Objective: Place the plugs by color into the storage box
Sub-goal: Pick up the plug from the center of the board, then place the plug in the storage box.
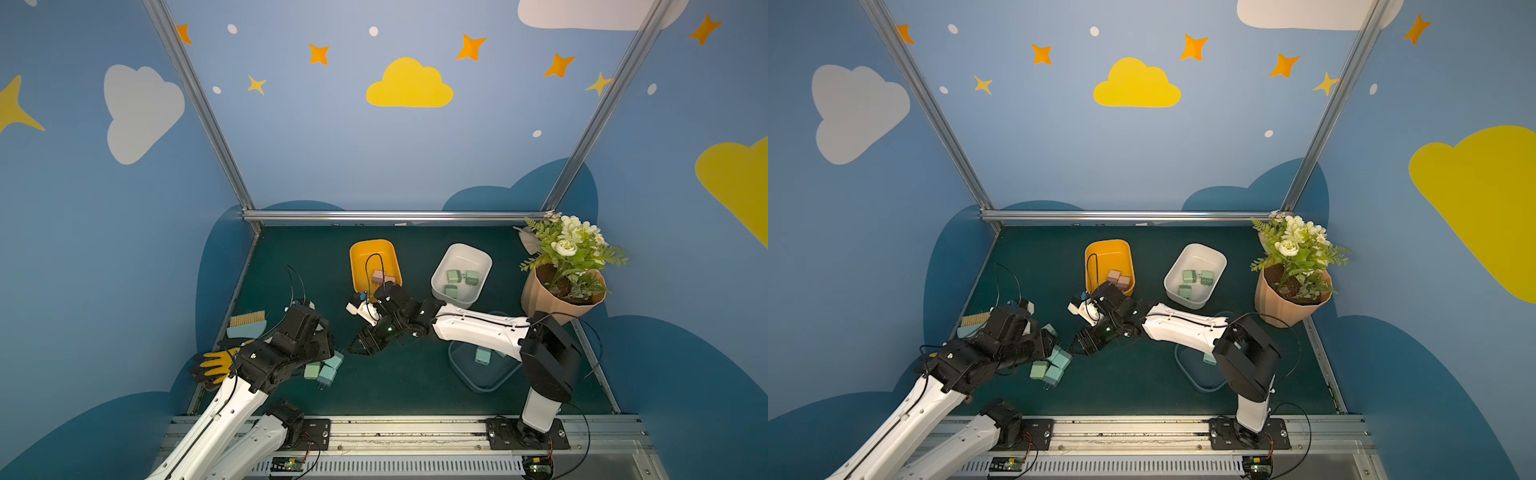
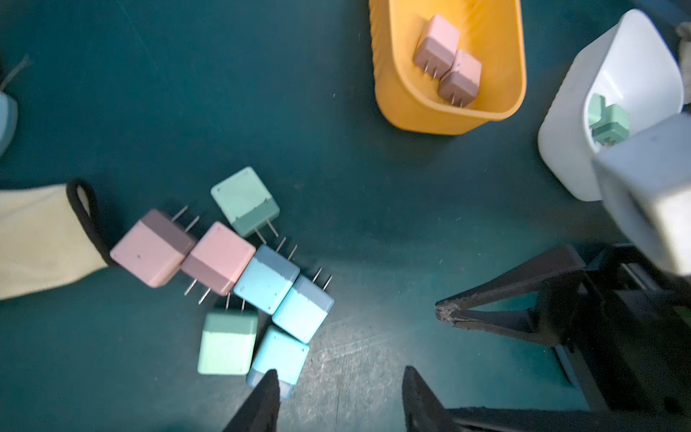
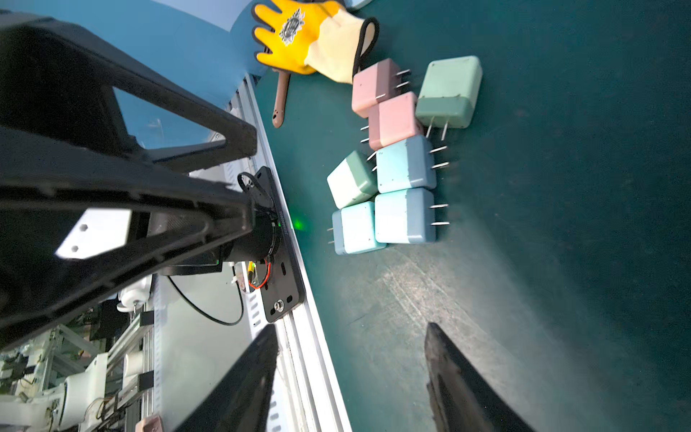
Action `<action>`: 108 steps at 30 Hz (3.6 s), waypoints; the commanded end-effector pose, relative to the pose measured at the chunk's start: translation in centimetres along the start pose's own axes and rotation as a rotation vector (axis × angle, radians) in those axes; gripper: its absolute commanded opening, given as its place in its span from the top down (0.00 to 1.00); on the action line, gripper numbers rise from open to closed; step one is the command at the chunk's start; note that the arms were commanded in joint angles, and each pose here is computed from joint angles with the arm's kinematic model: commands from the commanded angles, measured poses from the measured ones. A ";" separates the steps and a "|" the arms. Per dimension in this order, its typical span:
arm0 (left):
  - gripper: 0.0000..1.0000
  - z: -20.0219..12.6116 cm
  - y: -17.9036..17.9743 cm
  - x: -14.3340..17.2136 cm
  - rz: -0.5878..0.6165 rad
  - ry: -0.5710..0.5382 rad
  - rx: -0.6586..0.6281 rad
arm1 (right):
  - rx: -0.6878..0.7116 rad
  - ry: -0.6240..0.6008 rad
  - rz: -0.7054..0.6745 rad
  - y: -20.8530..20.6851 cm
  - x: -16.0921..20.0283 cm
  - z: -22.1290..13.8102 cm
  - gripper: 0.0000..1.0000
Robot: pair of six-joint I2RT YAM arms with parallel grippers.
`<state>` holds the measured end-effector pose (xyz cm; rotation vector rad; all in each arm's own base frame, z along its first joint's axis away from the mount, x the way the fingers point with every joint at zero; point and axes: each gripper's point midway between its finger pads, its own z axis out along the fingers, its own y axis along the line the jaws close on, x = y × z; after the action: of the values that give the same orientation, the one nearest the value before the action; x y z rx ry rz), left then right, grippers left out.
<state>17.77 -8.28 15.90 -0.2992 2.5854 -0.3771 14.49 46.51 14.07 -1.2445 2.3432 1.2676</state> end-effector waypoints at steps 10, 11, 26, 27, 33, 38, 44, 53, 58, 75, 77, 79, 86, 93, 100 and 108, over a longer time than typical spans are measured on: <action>0.48 -2.3 5.7 5.3 -0.326 0.038 -0.120 | 0.028 0.124 -0.143 2.1 0.9 4.1 0.36; 0.48 -2.8 6.2 5.0 -0.347 -0.001 -0.128 | 0.047 0.113 -0.132 1.6 0.7 4.3 0.36; 0.46 -4.6 7.2 3.1 -0.338 -0.158 -0.109 | 0.248 0.136 -0.072 -5.1 -0.7 9.2 0.32; 0.46 -4.5 6.7 3.1 -0.325 -0.155 -0.085 | 0.253 0.149 -0.076 -5.3 -0.5 9.6 0.32; 0.46 -4.3 3.3 3.2 -0.220 -0.139 0.127 | 0.276 0.224 -0.127 -5.9 1.0 11.3 0.30; 0.47 -5.5 2.5 3.2 -0.205 -0.201 0.238 | 0.285 0.243 -0.136 -6.1 1.6 11.3 0.28; 0.47 -6.7 2.5 3.0 -0.210 -0.292 0.324 | 0.299 0.290 -0.215 -5.8 2.7 11.5 0.25; 0.45 -5.5 1.8 3.2 -0.182 -0.201 0.283 | 0.462 0.377 -0.285 -8.9 4.1 10.6 0.34; 0.45 -4.4 1.1 3.5 -0.157 -0.130 0.260 | 0.486 0.370 -0.296 -8.8 3.8 9.8 0.42; 0.47 -3.0 -1.9 2.7 -0.088 -0.052 0.321 | 0.333 0.160 -0.067 -6.1 -0.2 4.0 0.51; 0.47 -3.1 -3.0 2.1 -0.068 -0.062 0.361 | 0.324 0.128 -0.022 -6.4 -0.7 2.9 0.52; 0.46 -3.0 -4.0 1.4 -0.057 -0.079 0.393 | 0.315 0.100 0.011 -6.8 -1.1 2.0 0.52; 0.47 -1.9 -7.7 -1.1 0.062 -0.103 0.478 | 0.355 0.062 0.076 -8.0 -2.1 -2.2 0.53; 0.47 -1.5 -13.4 -4.5 0.191 -0.156 0.660 | 0.420 -0.009 0.160 -7.9 0.4 -9.2 0.54; 0.47 1.1 -18.1 -5.5 0.240 -0.115 0.768 | 0.605 -0.030 0.240 -8.3 5.5 -15.8 0.56; 0.46 2.0 -23.3 -2.7 0.407 -0.042 0.853 | 0.785 -0.039 0.374 -10.3 11.9 -19.6 0.55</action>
<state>24.58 -27.99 20.95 0.3837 2.2243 -1.1740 18.95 24.85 14.66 -0.6605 2.6481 0.4523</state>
